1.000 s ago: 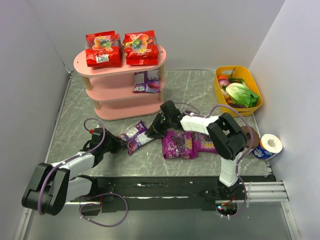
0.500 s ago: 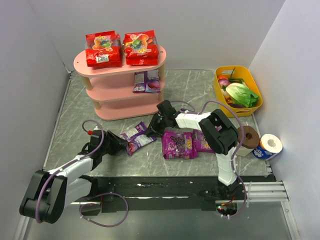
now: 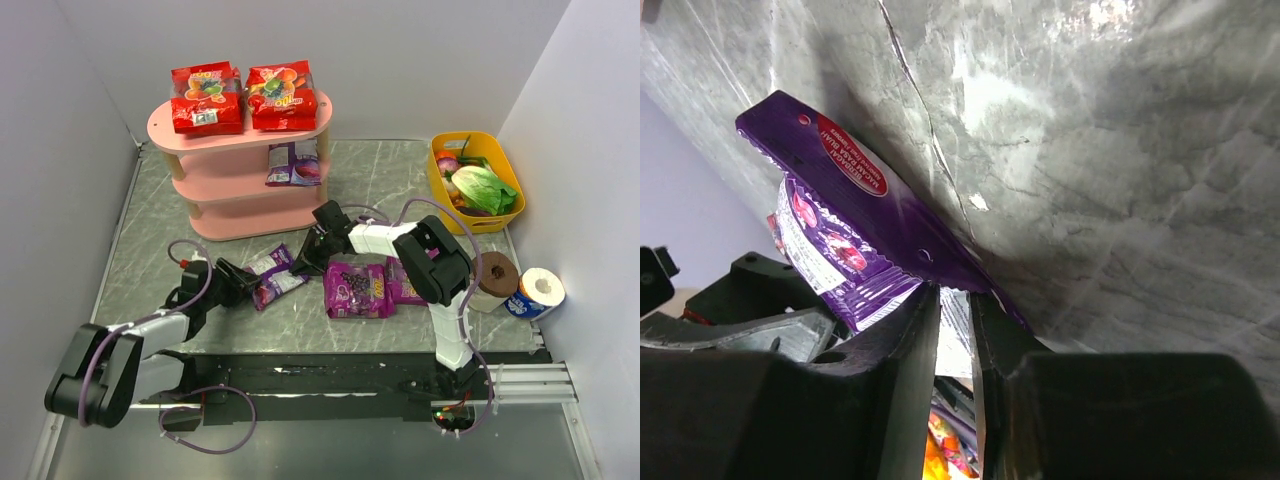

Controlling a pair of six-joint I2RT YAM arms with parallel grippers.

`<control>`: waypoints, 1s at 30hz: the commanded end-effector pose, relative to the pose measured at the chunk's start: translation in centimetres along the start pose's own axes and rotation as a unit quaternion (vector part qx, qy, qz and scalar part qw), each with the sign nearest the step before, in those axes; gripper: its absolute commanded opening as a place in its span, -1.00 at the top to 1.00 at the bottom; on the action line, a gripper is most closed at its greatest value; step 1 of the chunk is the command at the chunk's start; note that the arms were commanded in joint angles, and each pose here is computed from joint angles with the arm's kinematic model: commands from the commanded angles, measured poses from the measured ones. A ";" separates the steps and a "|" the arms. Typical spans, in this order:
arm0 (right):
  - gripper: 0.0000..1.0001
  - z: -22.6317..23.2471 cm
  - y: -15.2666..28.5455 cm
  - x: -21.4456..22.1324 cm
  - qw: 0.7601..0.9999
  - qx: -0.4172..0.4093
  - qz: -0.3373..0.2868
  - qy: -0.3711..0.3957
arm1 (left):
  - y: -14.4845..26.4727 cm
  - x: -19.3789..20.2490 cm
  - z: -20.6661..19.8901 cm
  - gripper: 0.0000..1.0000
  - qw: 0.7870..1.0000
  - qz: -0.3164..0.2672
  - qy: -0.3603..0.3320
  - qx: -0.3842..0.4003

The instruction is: Place and organize the candy bags onto the shelf

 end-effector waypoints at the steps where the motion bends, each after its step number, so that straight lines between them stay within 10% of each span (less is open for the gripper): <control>1: 0.50 -3.8 -1.2 -0.4 0.998 0.065 -0.007 -0.018 | -0.3 2.5 2.6 -0.04 0.998 0.049 0.011 -0.040; 16: 0.24 -1.0 3.8 -0.4 0.999 0.017 -0.049 0.016 | 2.1 -0.2 -0.5 0.98 0.999 0.017 -0.001 -0.032; 22: -0.27 1.7 10.1 -0.2 0.993 -0.050 -0.101 0.024 | 5.0 -2.7 -3.8 0.98 0.999 -0.018 0.018 -0.020; 30: -0.36 2.8 15.3 0.4 0.985 -0.094 -0.142 0.033 | 10.0 -8.2 -10.6 0.98 0.991 -0.109 0.053 0.051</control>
Point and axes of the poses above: each gripper's point midway between its finger pads, its own y axis back along the fingers, its own z axis along the line the jaws close on, x = y × z, the point moved 2 cm from there along y, back along the fingers, and after that the axes turned 14 degrees about -y, right-handed, at the moved point
